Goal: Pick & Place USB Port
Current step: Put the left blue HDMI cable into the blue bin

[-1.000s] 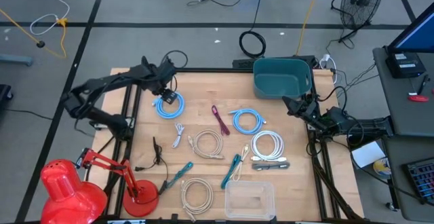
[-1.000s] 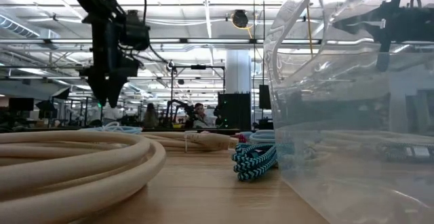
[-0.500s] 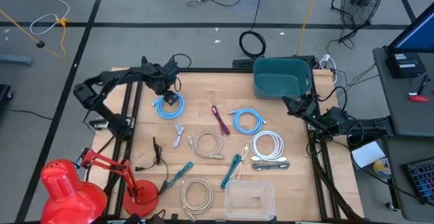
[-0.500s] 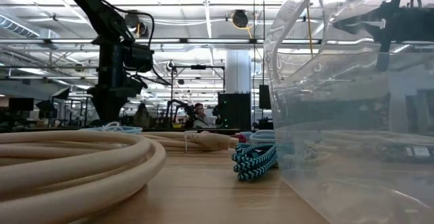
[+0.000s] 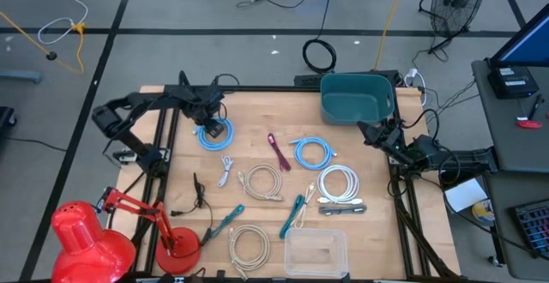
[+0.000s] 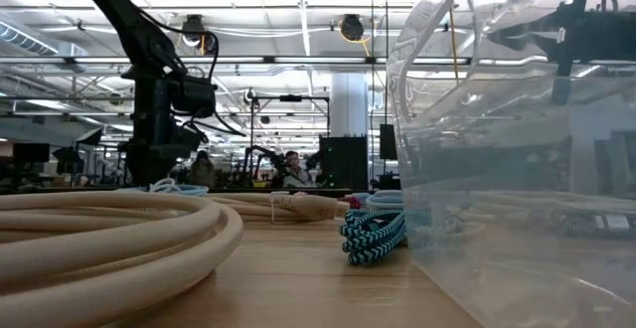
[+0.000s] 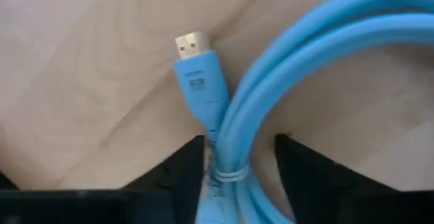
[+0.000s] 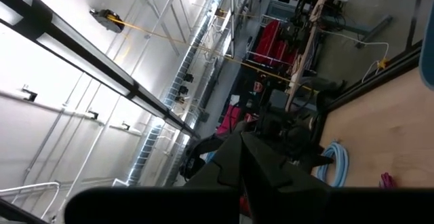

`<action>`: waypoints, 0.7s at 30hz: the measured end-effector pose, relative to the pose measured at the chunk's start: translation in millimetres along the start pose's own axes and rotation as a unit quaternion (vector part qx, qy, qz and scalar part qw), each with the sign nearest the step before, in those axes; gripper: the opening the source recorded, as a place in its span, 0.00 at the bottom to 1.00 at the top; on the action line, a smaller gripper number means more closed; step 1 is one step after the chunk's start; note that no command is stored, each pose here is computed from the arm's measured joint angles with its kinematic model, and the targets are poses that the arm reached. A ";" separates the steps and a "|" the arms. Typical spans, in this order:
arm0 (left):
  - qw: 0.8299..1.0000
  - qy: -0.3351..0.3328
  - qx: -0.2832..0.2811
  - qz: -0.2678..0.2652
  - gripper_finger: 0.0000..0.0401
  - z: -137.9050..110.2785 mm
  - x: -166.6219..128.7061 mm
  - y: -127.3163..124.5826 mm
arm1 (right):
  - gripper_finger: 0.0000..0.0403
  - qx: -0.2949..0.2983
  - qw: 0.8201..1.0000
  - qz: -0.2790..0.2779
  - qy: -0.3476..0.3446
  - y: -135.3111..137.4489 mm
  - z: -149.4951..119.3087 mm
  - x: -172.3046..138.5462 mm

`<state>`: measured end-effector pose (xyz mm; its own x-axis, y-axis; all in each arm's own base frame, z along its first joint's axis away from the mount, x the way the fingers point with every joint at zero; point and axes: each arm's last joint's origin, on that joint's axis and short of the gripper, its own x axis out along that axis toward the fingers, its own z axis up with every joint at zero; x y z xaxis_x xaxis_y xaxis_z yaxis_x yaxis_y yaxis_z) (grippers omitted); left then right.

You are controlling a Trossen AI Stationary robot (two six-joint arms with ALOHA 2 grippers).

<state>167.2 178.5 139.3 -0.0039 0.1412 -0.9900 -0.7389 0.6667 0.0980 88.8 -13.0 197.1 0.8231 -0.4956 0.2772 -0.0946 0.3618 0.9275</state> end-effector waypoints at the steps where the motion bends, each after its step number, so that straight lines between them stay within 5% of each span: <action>1: 1.000 -0.002 -0.002 -0.001 0.37 -0.1 -0.7 -0.7 | 0.00 -0.001 1.000 -0.002 -0.003 -0.2 0.2 0.0; 6: 1.000 -0.003 -0.020 -0.020 0.11 -1.1 -3.0 -2.0 | 0.00 -0.002 1.000 -0.005 -0.007 -0.4 0.3 0.0; 15: 0.995 -0.063 -0.061 -0.041 0.11 -12.7 -41.4 -14.5 | 0.01 -0.004 1.000 -0.011 0.016 -3.0 -2.1 0.1; 21: 0.959 -0.202 -0.112 -0.166 0.11 -25.1 -109.0 -28.3 | 0.09 0.024 0.998 -0.018 0.054 -5.8 -6.8 2.0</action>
<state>171.6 125.8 241.9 0.4849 0.2511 -0.8377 -0.7804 0.5565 -0.2850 94.7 -10.6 190.6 0.8816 -0.4194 0.2166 -0.0876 0.3055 0.9481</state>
